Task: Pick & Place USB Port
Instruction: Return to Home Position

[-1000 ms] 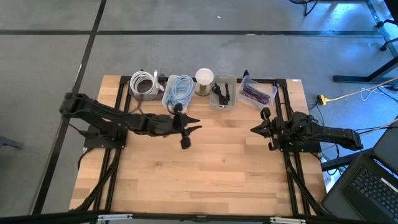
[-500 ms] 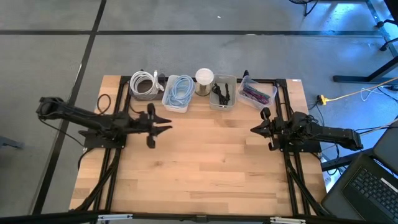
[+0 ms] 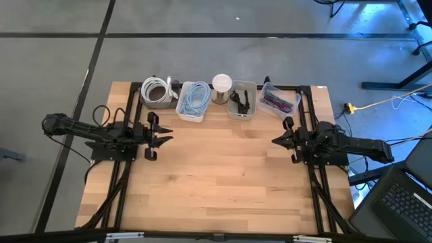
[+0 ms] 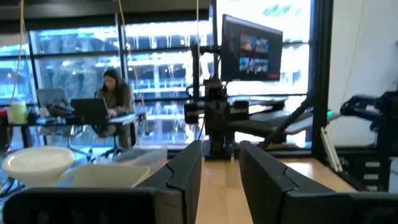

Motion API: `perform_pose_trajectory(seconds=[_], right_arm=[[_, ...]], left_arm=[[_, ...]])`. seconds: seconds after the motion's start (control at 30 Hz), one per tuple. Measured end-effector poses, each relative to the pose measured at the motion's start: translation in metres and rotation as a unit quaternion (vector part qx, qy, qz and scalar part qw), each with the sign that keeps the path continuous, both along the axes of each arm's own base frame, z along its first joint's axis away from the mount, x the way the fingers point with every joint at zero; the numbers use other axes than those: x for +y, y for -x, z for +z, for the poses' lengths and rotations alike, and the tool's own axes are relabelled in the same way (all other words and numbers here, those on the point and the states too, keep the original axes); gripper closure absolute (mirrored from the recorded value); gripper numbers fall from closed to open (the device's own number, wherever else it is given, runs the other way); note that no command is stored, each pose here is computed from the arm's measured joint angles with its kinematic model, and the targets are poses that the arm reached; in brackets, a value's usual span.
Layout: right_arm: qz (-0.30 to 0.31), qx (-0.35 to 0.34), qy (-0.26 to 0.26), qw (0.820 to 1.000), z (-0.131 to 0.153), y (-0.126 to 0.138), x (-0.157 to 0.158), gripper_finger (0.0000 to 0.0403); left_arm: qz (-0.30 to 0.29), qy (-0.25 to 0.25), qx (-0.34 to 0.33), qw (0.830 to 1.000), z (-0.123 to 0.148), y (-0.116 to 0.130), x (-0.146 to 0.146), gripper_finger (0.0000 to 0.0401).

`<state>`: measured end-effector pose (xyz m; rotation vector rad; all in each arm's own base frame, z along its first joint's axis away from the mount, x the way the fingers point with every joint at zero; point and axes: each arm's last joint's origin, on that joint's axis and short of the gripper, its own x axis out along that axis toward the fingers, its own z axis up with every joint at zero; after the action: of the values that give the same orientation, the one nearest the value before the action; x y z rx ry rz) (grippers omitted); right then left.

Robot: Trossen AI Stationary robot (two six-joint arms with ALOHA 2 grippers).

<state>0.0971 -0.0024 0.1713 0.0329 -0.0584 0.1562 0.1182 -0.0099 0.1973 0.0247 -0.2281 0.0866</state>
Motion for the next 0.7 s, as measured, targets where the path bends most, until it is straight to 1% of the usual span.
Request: perform_pose_trajectory(seconds=[0.07, 0.2, 0.27, 0.37, 0.43, 0.57, 0.7], right_arm=[[0.000, 0.000, 0.000, 1.000, 0.000, 0.000, 0.000, 0.0393], [0.000, 0.000, 0.000, 1.000, 0.000, 0.000, 0.000, 0.0393], [0.000, 0.000, 0.000, 1.000, 0.000, 0.000, 0.000, 0.0393], [0.000, 0.000, 0.000, 1.000, 0.000, 0.000, 0.000, 0.0393], [0.000, 0.000, 0.000, 1.000, 0.000, 0.000, 0.000, 0.0393], [0.000, 0.000, 0.000, 1.000, 0.000, 0.000, 0.000, 0.0393], [0.000, 0.000, 0.000, 1.000, 0.000, 0.000, 0.000, 0.0393]], left_arm=[[-0.001, 0.005, -0.013, 1.000, -0.003, 0.004, 0.001, 0.0303], [-0.004, 0.021, -0.014, 1.000, -0.004, 0.011, 0.002, 0.0302], [-0.008, 0.021, 0.003, 1.000, -0.008, 0.013, 0.004, 0.0300], [-0.007, 0.013, 0.050, 0.999, -0.018, 0.016, 0.006, 0.0299], [0.005, 0.028, 0.071, 0.997, -0.023, 0.018, 0.009, 0.0300], [0.041, 0.036, 0.087, 0.995, -0.027, 0.022, 0.016, 0.0303], [0.049, 0.025, 0.092, 0.994, -0.028, 0.022, 0.019, 0.0300]])
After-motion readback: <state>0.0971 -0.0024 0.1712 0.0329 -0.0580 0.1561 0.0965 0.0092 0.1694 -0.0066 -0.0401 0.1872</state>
